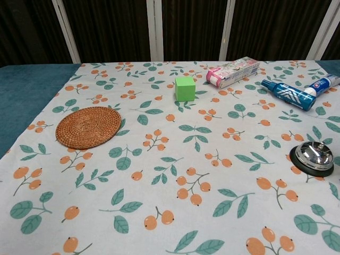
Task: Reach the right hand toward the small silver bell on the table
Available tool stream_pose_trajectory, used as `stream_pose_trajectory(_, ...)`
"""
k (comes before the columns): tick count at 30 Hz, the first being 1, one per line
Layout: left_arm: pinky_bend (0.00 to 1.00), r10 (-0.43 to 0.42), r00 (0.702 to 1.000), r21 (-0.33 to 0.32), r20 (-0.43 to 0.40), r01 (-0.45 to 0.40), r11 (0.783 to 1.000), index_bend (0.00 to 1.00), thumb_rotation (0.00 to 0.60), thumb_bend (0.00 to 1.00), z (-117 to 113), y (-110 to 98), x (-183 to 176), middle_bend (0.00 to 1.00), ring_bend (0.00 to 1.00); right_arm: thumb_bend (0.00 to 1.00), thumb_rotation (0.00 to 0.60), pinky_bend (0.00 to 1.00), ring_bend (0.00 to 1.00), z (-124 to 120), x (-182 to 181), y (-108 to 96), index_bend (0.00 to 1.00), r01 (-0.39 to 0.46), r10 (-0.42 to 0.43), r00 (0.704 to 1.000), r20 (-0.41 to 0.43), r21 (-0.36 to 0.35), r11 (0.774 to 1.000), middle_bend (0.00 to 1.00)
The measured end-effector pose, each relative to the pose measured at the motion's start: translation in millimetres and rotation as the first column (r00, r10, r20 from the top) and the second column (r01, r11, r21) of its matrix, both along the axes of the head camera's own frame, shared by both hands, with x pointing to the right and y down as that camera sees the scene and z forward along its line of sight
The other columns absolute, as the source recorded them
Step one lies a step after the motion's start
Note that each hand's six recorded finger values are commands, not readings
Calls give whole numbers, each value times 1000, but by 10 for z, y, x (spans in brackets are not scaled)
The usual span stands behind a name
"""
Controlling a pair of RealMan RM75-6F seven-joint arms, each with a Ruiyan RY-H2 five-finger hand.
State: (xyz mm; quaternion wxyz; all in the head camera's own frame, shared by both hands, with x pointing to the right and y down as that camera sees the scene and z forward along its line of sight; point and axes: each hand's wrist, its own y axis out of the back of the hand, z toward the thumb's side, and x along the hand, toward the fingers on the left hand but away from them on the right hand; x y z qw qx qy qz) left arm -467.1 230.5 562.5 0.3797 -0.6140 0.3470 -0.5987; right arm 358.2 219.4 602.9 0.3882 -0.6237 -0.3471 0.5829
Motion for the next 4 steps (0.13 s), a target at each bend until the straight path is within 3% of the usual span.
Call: stream_pose_trajectory(4,0,1,1000,-1,0,-1,1000,0,600,8,-1,3,-2,0,0,339,600,0,0,-186,84,19,0,-8,8,1000,27,27,1000,0)
